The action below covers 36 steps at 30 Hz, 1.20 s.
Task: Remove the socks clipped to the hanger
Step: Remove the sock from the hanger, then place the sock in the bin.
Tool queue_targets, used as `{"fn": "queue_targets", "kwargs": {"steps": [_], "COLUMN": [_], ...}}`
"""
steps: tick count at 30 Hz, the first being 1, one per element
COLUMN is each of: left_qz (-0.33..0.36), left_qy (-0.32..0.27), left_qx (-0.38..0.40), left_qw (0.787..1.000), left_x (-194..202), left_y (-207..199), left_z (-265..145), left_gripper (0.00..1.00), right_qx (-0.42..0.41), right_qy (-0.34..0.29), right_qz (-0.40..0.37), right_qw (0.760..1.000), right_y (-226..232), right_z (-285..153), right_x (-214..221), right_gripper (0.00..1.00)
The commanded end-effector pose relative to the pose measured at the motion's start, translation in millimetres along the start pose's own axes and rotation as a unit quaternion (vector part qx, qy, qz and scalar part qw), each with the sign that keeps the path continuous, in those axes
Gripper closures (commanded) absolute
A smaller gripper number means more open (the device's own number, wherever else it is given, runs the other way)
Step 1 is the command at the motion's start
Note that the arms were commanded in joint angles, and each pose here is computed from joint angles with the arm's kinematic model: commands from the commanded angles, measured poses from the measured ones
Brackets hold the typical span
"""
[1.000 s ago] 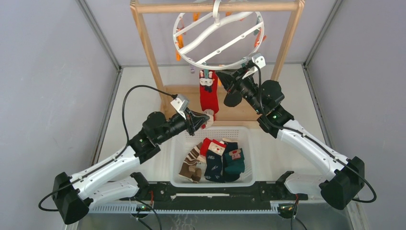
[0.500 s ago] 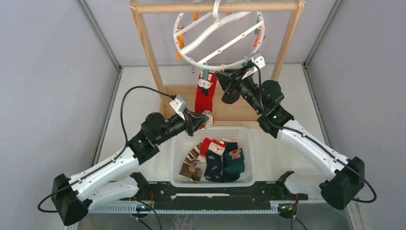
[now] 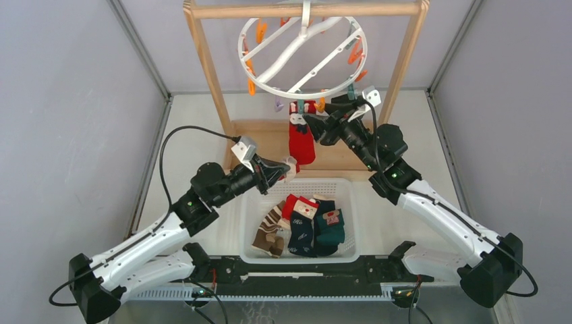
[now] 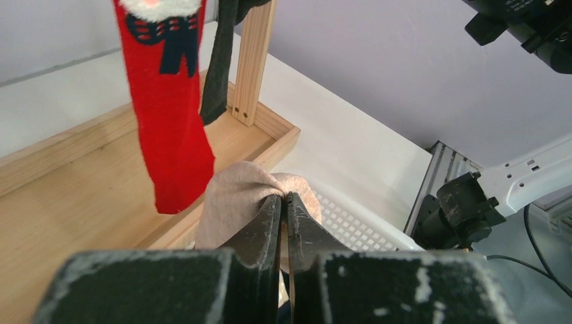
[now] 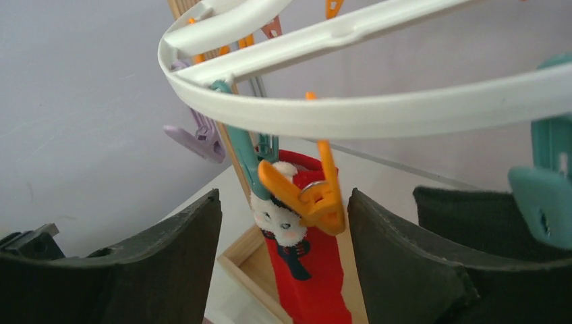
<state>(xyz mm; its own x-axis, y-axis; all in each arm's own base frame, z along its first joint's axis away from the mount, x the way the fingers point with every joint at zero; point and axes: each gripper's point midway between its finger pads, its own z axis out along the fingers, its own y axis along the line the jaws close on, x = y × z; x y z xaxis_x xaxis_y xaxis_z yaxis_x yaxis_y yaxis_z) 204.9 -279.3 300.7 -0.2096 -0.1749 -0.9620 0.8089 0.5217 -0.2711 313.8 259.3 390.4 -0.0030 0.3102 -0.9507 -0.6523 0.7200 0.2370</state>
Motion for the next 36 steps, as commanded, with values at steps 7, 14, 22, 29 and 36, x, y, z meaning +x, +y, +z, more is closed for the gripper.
{"fn": "queue_targets", "kwargs": {"steps": [7, 14, 22, 29, 36], "left_qz": [-0.010, -0.014, -0.032, -0.046, -0.071], "left_qy": [0.004, 0.007, 0.014, 0.014, 0.024], "left_qx": [0.005, -0.006, -0.020, -0.044, -0.097], "left_qw": [1.000, 1.000, 0.999, 0.998, 0.992], "left_x": [9, 19, 42, 56, 72], "left_y": [-1, 3, 12, 21, 39], "left_z": [-12, -19, -24, -31, -38], "left_gripper": [0.92, 0.92, 0.92, 0.92, 0.90], "right_qx": [0.044, 0.068, 0.074, 0.064, 0.047], "right_qy": [0.006, 0.042, 0.079, 0.115, 0.151], "right_qz": [0.041, 0.070, 0.099, 0.100, 0.096], "right_qw": [0.998, 0.994, 0.989, 0.986, 0.983], "right_y": [-13, -17, -8, 11, 30], "right_z": [-46, -92, -134, -151, -160], "right_x": [18, 52, 77, 97, 117], "right_gripper": [0.18, 0.11, 0.09, 0.07, 0.06]}}
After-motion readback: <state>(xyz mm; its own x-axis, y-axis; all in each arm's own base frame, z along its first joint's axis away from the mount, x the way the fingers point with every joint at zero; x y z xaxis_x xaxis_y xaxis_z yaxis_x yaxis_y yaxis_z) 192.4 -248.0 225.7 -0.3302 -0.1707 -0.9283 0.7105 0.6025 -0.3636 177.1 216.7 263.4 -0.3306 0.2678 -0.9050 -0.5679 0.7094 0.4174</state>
